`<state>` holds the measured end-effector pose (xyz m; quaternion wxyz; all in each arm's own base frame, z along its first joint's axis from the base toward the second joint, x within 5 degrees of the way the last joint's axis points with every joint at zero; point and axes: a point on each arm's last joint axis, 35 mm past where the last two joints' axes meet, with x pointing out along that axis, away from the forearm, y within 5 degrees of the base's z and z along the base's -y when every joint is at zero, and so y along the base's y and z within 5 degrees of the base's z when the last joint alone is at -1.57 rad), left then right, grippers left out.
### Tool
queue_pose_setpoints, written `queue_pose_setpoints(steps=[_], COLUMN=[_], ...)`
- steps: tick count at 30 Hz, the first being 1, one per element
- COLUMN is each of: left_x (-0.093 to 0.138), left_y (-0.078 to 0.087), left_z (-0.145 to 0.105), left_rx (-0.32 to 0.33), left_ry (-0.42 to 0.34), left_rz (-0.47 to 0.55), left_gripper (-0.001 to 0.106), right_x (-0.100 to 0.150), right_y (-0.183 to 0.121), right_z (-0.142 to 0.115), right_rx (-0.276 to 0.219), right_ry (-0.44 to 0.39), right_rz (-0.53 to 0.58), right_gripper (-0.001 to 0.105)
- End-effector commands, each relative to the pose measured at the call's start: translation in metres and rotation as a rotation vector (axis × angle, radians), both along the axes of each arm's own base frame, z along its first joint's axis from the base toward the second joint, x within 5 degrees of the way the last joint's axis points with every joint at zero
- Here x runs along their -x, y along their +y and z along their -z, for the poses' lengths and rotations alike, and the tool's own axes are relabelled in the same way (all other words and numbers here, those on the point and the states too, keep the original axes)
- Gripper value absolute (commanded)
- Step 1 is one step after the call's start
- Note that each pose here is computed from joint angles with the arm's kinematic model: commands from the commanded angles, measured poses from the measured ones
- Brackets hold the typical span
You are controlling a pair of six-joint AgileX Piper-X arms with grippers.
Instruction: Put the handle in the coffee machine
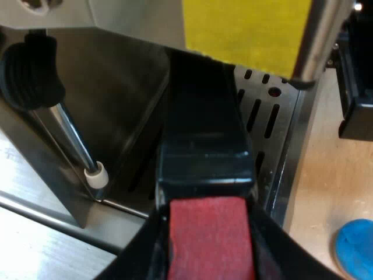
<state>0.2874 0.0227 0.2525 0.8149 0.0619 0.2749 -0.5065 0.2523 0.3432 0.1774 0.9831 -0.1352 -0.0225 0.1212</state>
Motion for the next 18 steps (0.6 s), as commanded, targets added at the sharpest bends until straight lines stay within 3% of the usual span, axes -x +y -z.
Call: queue_pose_setpoints(steps=[1, 6, 18], left_x=[0.001, 0.001, 0.000], left_y=[-0.003, -0.003, -0.001], left_z=[-0.025, -0.025, -0.022], left_rx=[0.226, 0.225, 0.153], left_ry=[-0.091, -0.087, -0.075], left_rz=[0.077, 0.076, 0.045], left_gripper=[0.000, 0.000, 0.000], right_x=[-0.005, -0.005, -0.008], right_y=[-0.003, -0.002, 0.003], right_z=[-0.015, -0.016, -0.025], right_rx=[-0.064, -0.069, -0.094], right_ry=[-0.051, -0.055, -0.071], right_rz=[0.022, 0.017, 0.017], right_gripper=[0.039, 0.039, 0.039])
